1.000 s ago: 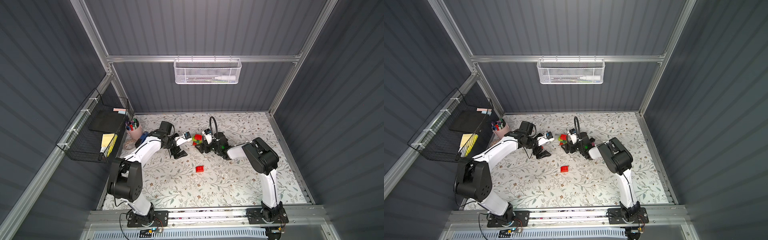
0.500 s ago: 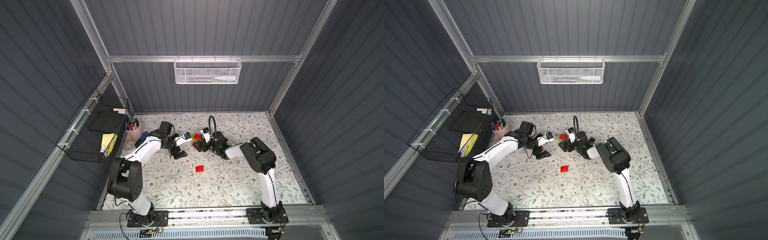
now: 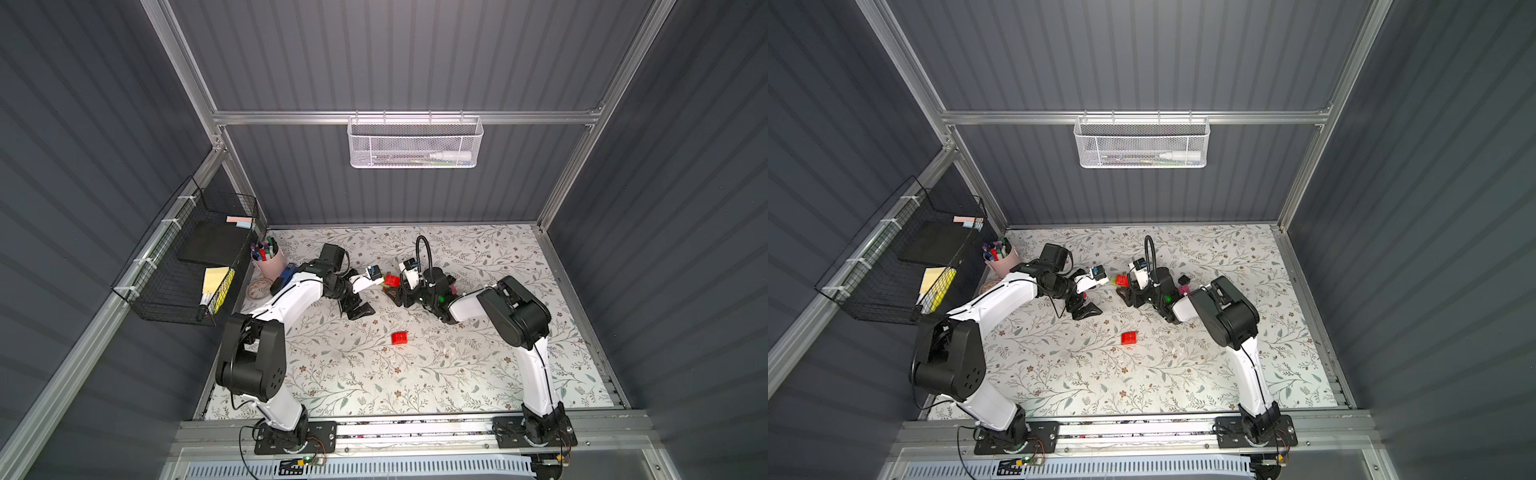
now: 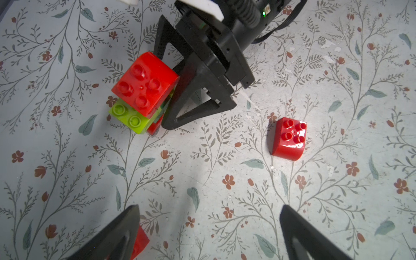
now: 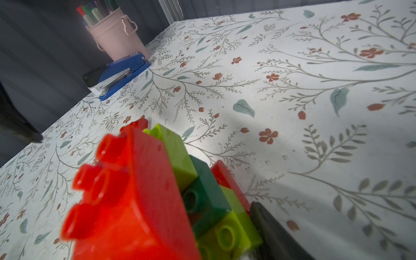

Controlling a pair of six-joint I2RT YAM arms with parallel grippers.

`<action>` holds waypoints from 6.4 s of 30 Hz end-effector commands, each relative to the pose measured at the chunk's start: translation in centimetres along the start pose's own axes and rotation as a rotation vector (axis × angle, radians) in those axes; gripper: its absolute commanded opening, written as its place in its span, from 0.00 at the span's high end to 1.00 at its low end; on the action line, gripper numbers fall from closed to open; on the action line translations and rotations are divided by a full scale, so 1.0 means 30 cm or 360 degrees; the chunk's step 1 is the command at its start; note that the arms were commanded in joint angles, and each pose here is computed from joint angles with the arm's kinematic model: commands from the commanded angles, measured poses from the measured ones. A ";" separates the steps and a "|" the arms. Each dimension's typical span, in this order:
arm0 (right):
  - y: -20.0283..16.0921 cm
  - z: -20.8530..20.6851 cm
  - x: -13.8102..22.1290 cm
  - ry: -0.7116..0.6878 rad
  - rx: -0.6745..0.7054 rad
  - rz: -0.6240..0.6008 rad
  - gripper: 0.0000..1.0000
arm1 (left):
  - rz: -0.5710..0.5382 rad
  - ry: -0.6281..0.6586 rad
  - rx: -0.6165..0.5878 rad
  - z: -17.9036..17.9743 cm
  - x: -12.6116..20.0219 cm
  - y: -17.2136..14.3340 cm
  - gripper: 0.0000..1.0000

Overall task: Assemble the letter s with lego
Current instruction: Adjust the lego brick at the center of the board.

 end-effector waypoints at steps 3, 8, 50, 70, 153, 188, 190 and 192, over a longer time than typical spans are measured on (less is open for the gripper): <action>0.026 0.015 0.001 -0.0017 0.0017 -0.0040 0.31 | -0.0021 -0.0036 0.0008 0.002 0.009 0.009 0.00; 0.040 0.010 0.003 -0.0053 -0.0003 -0.0049 0.33 | -0.0017 -0.0042 0.0013 0.002 0.008 0.008 0.00; 0.046 -0.001 0.039 -0.0229 0.0104 -0.0008 0.32 | -0.0035 -0.0064 0.0016 0.007 0.010 0.020 0.00; 0.022 0.011 -0.016 -0.0165 0.0104 0.0062 0.40 | -0.0036 -0.0092 0.0023 0.006 0.000 0.016 0.00; 0.028 0.014 -0.239 0.0365 -0.1290 0.0851 0.55 | -0.0101 0.0200 0.0486 0.197 0.126 0.019 0.01; 0.108 -0.061 -0.138 -0.0223 -0.0851 0.0716 0.32 | -0.0109 0.0189 0.0506 0.218 0.118 0.020 0.00; 0.119 -0.051 -0.131 -0.0229 -0.0818 0.0702 0.31 | -0.0109 0.0190 0.0507 0.219 0.119 0.020 0.00; 0.142 -0.040 -0.120 -0.0228 -0.0788 0.0673 0.31 | -0.0104 0.0197 0.0510 0.220 0.122 0.020 0.01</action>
Point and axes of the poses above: each gripper's point midway between its finger pads, its own x axis back along the fingers, its own z axis along the line the jaws close on, y = z × x, the point moved 4 cm from there along x, back along the fingers, and after that the axes turned 14 degrees about -x, right-handed, at the moved point
